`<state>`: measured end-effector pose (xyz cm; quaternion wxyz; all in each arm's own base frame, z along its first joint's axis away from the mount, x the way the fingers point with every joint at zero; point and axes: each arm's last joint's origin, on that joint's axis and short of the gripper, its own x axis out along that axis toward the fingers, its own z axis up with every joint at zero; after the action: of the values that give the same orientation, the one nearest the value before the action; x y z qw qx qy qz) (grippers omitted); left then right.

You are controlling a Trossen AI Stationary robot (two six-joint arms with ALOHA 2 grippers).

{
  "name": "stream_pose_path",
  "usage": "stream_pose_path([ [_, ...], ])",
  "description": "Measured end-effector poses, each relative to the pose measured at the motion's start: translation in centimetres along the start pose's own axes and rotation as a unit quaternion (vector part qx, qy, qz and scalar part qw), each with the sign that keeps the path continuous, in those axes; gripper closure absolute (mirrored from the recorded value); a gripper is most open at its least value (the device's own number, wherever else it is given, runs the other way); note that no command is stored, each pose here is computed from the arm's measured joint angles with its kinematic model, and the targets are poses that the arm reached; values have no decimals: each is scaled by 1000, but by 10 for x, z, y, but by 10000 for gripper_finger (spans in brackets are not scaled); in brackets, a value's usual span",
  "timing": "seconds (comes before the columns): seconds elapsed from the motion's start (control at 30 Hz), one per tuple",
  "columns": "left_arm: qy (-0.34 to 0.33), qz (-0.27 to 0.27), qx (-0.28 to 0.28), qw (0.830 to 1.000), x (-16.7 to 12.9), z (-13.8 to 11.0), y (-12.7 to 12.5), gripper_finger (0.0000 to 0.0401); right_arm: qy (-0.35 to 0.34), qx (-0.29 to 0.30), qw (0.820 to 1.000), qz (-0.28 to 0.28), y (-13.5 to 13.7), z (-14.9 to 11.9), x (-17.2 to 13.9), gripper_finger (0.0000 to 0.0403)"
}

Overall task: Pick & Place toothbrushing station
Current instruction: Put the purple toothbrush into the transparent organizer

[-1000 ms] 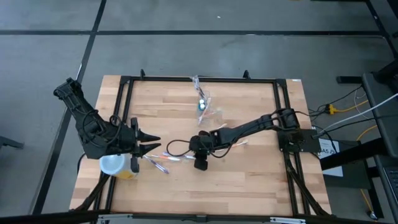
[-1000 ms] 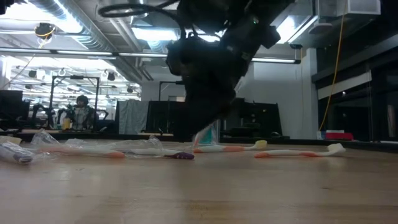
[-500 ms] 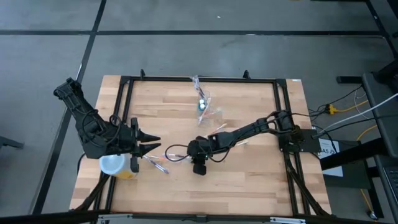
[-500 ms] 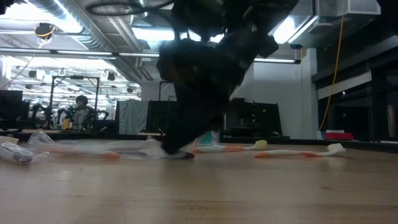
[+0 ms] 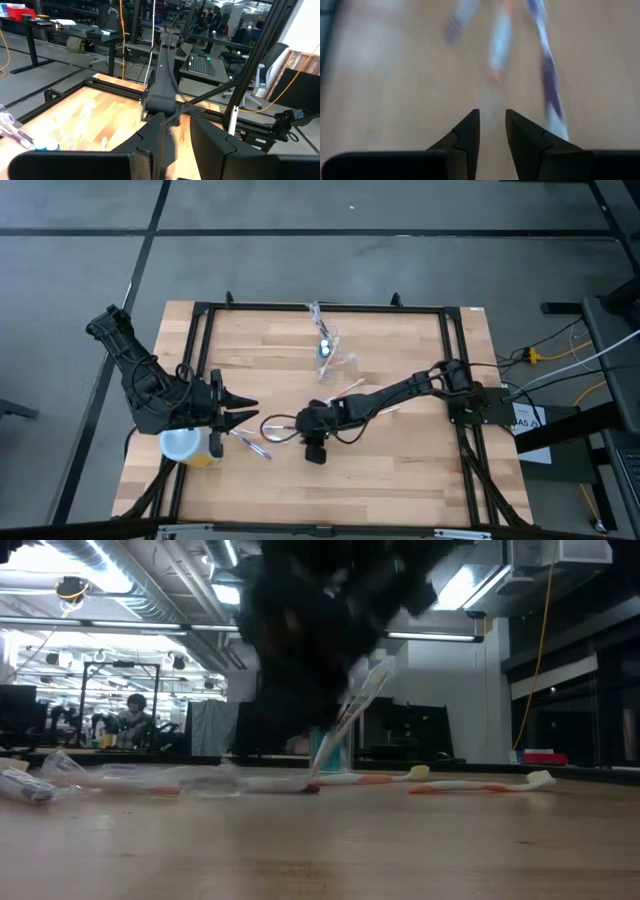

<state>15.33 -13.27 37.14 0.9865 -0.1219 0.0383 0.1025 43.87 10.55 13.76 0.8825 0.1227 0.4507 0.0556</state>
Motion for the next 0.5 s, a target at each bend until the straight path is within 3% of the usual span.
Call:
stream_pose_path([
  [0.1, 0, 0, 1, 1000, 0, 0, 0, 313, -40, -22, 999, 1, 5, 19, -9, 305],
  [0.5, -3, -1, -6, 1000, 0, 1, 0, 313, -65, -18, 997, -26, -38, 39, -10, 305],
])
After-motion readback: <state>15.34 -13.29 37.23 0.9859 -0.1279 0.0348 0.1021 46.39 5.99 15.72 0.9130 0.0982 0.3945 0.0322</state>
